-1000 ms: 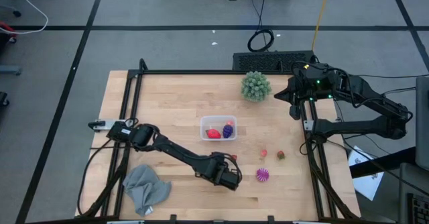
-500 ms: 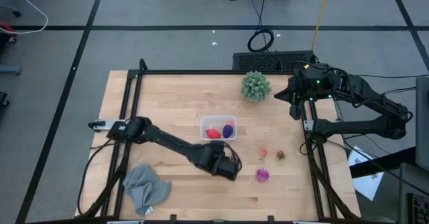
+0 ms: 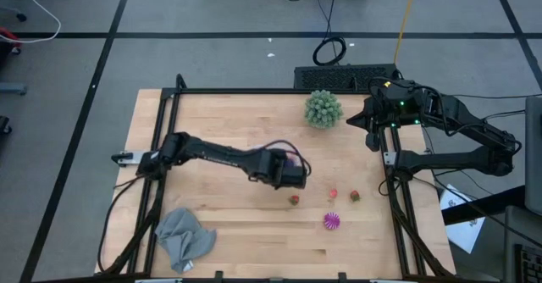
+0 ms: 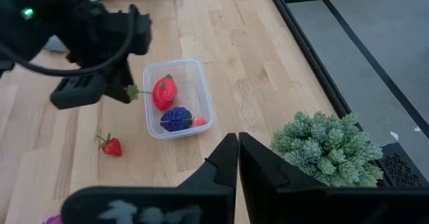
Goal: Pick and placing Produce into tupperware
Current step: Put the left red strawberry into the transparent bin
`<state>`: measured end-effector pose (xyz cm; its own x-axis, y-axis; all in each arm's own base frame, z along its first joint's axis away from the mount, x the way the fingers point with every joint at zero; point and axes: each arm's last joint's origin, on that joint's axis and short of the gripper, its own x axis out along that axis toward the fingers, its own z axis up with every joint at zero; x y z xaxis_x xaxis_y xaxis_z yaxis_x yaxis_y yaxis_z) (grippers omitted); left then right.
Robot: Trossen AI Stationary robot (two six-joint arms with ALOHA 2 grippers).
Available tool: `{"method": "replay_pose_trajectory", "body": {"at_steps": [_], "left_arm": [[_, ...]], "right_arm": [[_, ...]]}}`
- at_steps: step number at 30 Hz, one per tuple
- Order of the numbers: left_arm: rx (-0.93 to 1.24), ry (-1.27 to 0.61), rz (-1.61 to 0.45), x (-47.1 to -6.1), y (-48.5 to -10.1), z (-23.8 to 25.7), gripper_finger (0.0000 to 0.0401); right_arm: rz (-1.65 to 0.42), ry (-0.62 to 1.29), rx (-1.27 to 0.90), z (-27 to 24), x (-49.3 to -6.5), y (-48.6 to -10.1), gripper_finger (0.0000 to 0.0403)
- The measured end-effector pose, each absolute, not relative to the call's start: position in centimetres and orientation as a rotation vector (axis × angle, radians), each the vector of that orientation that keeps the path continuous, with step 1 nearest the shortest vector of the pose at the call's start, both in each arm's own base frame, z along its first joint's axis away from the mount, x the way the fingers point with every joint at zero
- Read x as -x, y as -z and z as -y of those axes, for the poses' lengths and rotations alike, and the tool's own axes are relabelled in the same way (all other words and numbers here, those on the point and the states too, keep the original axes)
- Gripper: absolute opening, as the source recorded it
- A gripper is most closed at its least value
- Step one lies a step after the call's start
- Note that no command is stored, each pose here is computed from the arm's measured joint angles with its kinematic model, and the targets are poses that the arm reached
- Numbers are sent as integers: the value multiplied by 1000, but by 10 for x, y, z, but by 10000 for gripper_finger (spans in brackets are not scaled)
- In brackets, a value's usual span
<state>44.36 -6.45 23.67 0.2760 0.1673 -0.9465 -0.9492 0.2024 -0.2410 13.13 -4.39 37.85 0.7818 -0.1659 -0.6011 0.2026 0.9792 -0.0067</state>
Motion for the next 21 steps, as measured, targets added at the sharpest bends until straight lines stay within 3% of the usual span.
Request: {"method": "replay_pose_trajectory", "body": {"at_steps": [21], "left_arm": [[1028,-986,-992,-445,-238,24,118]], "right_arm": [[-643,199,-59,44,-131,-379,4]]}}
